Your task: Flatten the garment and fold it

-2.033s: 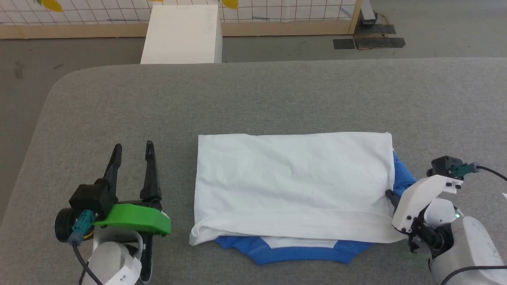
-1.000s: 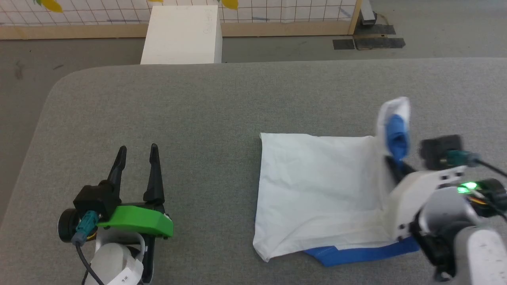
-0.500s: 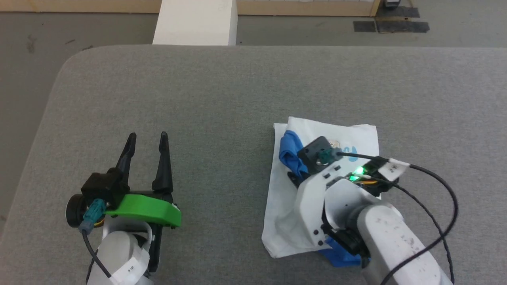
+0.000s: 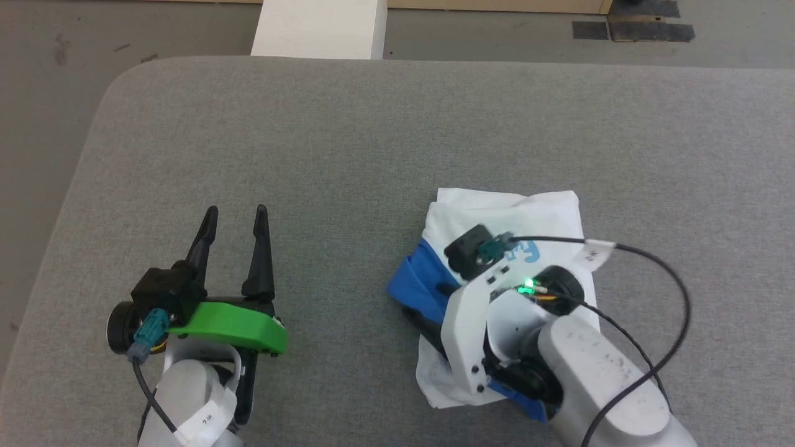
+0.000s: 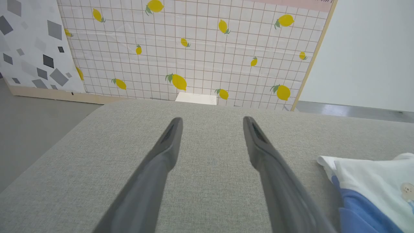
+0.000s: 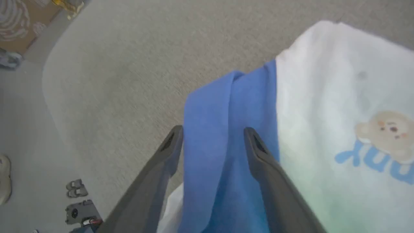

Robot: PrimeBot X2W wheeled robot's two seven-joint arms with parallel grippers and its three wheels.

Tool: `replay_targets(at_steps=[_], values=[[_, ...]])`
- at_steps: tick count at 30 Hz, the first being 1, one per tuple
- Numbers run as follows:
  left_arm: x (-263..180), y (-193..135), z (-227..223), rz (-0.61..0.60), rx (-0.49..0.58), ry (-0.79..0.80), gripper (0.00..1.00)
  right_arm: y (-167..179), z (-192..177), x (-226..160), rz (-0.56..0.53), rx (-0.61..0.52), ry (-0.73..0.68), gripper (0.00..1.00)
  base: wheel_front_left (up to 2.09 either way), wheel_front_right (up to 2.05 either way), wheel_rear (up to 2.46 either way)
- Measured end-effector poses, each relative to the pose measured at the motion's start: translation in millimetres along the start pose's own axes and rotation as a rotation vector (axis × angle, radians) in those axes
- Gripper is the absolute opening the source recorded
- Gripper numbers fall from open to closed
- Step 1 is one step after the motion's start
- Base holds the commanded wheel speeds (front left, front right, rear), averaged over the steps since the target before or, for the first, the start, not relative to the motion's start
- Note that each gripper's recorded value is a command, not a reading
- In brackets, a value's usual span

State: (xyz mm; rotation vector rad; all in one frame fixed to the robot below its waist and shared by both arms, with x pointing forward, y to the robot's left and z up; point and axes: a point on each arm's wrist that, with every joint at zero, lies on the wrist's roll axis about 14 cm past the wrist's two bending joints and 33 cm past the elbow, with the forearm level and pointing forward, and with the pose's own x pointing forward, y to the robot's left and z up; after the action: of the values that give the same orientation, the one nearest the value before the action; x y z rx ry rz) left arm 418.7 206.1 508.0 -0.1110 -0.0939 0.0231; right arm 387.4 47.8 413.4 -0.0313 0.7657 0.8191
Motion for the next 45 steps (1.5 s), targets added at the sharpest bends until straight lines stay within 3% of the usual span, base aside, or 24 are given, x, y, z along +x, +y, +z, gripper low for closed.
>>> replay_targets(at_steps=[4,8,11,13,18,22,30,42,43,44,45], values=[[1,-4,4,-0.011,-0.004,-0.012,1.00,2,60,-24,0.037,0.085,-0.290,1.00,0.00,0.00,0.00],[2,-10,9,-0.027,-0.009,-0.026,1.00,-16,130,-84,0.022,0.190,-0.727,1.00,0.00,0.00,0.00],[2,-15,12,-0.039,-0.013,-0.035,1.00,-50,138,-126,-0.088,0.251,-0.935,1.00,0.00,0.00,0.00],[1,-18,15,-0.047,-0.013,-0.042,1.00,-74,123,-145,-0.183,0.295,-0.996,1.00,0.00,0.00,0.00],[0,-23,19,-0.062,-0.017,-0.053,1.00,-116,63,-160,-0.391,0.359,-0.928,1.00,0.00,0.00,0.00],[-1,-26,22,-0.069,-0.018,-0.063,1.00,-128,14,-148,-0.461,0.404,-0.760,1.00,0.00,0.00,0.00],[-1,-27,23,-0.071,-0.019,-0.064,1.00,-128,-37,-117,-0.448,0.498,-0.519,1.00,0.00,0.00,0.00],[-1,-21,13,-0.055,-0.016,-0.039,1.00,-120,-62,-68,-0.351,0.551,-0.239,1.00,0.00,0.00,0.00],[-1,-20,13,-0.053,-0.016,-0.037,1.00,-120,-62,-66,-0.349,0.546,-0.222,0.58,0.00,0.00,0.00],[-1,-20,12,-0.053,-0.016,-0.036,1.00,-120,-61,-65,-0.346,0.542,-0.208,0.42,0.00,0.00,0.00],[-1,-20,12,-0.053,-0.016,-0.035,1.00,-120,-61,-64,-0.344,0.537,-0.200,0.12,0.00,0.00,0.00]])
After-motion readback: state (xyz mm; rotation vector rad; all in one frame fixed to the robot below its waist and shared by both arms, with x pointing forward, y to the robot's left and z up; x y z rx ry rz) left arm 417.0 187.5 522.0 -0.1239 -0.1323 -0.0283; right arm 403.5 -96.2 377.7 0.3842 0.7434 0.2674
